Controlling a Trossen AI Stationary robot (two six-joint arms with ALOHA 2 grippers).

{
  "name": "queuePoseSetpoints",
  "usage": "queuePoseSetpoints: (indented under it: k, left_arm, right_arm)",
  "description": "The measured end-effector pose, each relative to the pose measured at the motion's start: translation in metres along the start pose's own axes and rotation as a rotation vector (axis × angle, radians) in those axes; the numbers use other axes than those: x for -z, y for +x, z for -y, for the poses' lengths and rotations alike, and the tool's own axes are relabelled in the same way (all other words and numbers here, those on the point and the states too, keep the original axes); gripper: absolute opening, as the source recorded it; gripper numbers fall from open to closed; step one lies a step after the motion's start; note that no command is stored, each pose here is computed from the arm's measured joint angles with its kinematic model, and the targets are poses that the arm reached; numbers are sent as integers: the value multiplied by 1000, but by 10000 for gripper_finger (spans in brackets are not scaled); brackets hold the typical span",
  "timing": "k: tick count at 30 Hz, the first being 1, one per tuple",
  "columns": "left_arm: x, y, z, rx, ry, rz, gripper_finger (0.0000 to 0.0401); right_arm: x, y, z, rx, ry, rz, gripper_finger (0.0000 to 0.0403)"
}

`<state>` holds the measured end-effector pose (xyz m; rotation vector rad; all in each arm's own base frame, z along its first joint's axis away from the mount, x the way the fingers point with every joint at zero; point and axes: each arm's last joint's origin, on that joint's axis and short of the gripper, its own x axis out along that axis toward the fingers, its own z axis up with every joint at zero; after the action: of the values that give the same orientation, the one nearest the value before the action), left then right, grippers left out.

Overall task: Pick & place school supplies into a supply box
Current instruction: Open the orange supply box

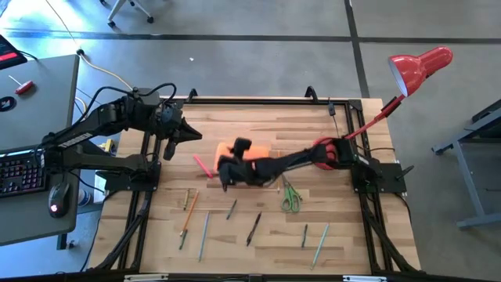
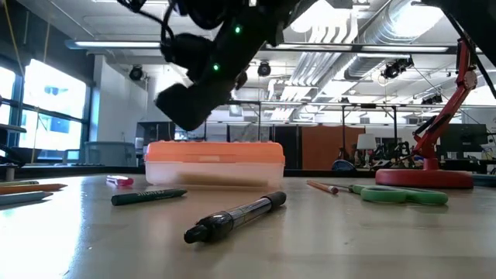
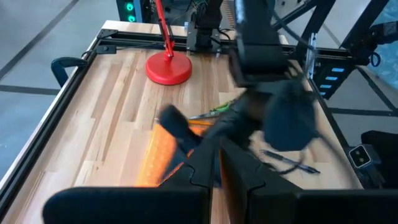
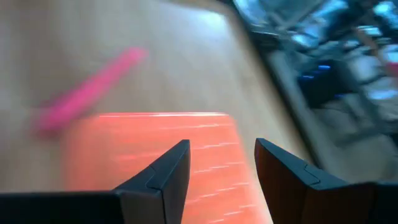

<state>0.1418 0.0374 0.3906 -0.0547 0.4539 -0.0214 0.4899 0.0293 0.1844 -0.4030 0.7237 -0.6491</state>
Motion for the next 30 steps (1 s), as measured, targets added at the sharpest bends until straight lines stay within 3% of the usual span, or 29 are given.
queuePoseSetpoints:
  k: [4, 8, 13, 17, 23, 30]
  left_arm:
    - [0, 0, 0, 0, -6, 0, 56]
    - [0, 0, 0, 1, -34, -5, 55]
    - [1, 0, 0, -3, -36, -7, 55]
    - [1, 0, 0, -18, -36, -9, 56]
    - [1, 0, -1, -20, -38, -9, 47]
    - [1, 0, -1, -26, -38, -10, 24]
  right_arm:
    - [3, 18, 27, 42, -9, -56, 160]
    - [-5, 5, 45, -119, 64, -61, 160]
    - [-13, -39, 44, -295, 1, -83, 160]
    - [-4, -69, 27, -370, -69, -162, 160]
    - [37, -90, -20, -446, -21, -249, 143]
    - [73, -90, -43, -447, 71, -260, 35]
